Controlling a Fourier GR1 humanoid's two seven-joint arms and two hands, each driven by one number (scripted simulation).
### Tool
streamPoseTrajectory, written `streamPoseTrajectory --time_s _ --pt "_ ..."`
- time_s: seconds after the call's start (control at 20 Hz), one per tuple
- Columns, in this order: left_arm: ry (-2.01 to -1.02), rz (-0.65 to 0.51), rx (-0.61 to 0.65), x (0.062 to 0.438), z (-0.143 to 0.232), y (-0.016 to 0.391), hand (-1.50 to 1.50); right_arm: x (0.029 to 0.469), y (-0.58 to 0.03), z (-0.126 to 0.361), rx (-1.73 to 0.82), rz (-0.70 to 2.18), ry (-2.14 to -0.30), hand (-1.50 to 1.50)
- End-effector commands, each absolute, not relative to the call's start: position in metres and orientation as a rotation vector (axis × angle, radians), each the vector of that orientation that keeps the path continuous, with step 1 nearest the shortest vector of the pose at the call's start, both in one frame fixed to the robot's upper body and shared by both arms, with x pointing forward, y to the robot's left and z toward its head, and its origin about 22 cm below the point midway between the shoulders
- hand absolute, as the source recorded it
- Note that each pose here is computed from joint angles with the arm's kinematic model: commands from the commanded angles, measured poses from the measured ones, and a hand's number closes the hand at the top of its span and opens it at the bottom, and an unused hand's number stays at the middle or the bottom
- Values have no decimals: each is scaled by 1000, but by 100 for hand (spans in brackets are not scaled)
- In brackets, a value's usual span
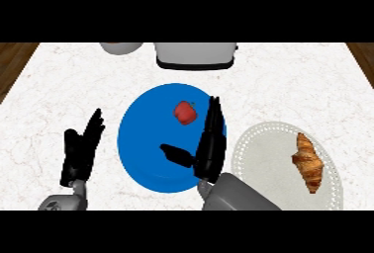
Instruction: Pick the bell pepper from the placemat and place it in the plate
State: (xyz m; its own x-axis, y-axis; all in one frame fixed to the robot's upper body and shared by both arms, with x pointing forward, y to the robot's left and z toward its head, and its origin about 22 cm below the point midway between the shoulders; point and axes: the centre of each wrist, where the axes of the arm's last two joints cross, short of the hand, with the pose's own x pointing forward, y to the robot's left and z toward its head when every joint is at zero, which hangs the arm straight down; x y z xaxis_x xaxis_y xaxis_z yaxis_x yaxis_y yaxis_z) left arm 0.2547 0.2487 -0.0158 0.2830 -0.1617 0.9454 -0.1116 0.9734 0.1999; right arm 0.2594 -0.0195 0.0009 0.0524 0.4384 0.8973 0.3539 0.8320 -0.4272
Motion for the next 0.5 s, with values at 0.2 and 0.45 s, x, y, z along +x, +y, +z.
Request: streamPoseTrajectory --time_s 0.2,0.45 --pt "-1296 -12 236 258 -16 248 0 259 -31 1 -701 -7 -1491 -150" --pt "-1278 -38 255 256 -7 258 0 242 -47 -14 -732 17 -1478 -150"
